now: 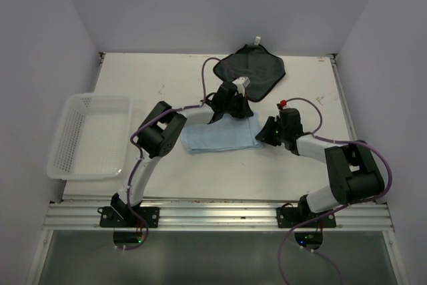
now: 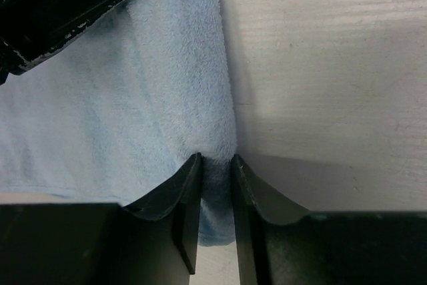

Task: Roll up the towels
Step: Roll the towel

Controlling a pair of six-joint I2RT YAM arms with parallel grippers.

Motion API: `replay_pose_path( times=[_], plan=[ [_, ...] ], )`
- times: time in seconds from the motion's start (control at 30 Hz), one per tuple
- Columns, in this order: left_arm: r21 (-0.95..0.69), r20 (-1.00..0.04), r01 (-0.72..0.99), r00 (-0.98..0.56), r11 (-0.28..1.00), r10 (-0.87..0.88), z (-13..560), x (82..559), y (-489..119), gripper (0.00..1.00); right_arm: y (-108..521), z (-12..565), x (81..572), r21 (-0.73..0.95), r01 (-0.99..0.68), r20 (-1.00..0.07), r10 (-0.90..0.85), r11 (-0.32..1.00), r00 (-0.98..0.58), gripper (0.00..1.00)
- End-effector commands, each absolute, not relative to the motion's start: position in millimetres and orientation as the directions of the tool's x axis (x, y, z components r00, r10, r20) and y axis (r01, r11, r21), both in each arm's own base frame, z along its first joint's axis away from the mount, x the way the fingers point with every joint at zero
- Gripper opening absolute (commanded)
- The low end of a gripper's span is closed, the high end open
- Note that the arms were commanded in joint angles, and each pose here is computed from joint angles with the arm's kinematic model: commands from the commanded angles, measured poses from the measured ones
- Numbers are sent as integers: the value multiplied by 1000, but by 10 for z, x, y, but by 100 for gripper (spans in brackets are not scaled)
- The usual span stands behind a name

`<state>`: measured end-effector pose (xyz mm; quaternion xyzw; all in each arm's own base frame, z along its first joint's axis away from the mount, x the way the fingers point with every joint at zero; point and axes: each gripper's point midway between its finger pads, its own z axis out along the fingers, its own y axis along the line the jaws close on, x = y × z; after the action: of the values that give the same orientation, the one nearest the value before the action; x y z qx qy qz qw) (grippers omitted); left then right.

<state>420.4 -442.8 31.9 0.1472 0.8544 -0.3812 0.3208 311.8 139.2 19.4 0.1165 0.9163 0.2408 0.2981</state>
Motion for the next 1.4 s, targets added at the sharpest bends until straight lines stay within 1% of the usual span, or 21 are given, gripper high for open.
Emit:
replay_pose_path(
  times=[0.0,0.03,0.07,0.2,0.27,0.3,0.33,0.4,0.5,0.6,0.63,0.83,0.9,1.1,1.2,1.37],
  plan=[
    [-514,-666,460,-746,724,1,241,4287,-4261,0,1304,-35,2931,454,108,-457,335,884,-824,24],
    [-511,-665,456,-747,728,1,232,4288,-4251,0,1300,-25,2935,453,108,-460,336,885,-822,22],
    [-511,-665,455,-747,729,1,237,4289,-4249,0,1293,-22,2930,450,107,-463,334,887,-821,16],
    [-508,-666,452,-746,734,-1,283,4313,-4255,0,1245,25,2927,418,101,-485,316,903,-815,3],
    [-506,-666,451,-746,735,-2,300,4328,-4261,6,1242,59,2943,406,94,-499,306,909,-810,0],
    [-506,-664,451,-747,735,1,316,4323,-4272,10,1247,59,2923,396,86,-501,293,914,-815,0],
    [-503,-667,450,-745,738,-1,330,4340,-4263,18,1245,91,2945,386,81,-514,287,919,-809,0],
    [-503,-668,453,-744,736,1,368,4330,-4269,21,1256,93,2921,362,70,-518,264,929,-813,0],
    [-498,-676,458,-737,736,1,429,4339,-4255,29,1287,152,2922,318,47,-538,221,947,-813,0],
    [-494,-681,472,-732,730,13,496,4321,-4264,33,1259,193,2900,235,46,-561,174,971,-809,0],
    [-493,-684,476,-729,728,13,532,4317,-4272,37,1291,231,2918,218,40,-571,160,975,-805,0],
    [-478,-707,488,-707,731,11,808,4344,-4235,48,1181,266,2927,143,77,-582,147,987,-800,0],
    [-474,-694,478,-720,740,20,855,4316,-4206,51,1157,275,2934,133,82,-585,145,988,-798,0],
    [-495,-693,472,-721,730,-3,1136,4260,-4157,56,1137,286,2952,120,87,-590,142,989,-795,0],
    [-539,-679,466,-733,702,-35,1293,4214,-4176,59,1144,278,2953,121,89,-591,144,989,-794,0],
    [-614,-650,471,-757,634,-69,1430,4120,-4293,61,1135,261,2947,117,92,-592,144,989,-793,0]
  ],
)
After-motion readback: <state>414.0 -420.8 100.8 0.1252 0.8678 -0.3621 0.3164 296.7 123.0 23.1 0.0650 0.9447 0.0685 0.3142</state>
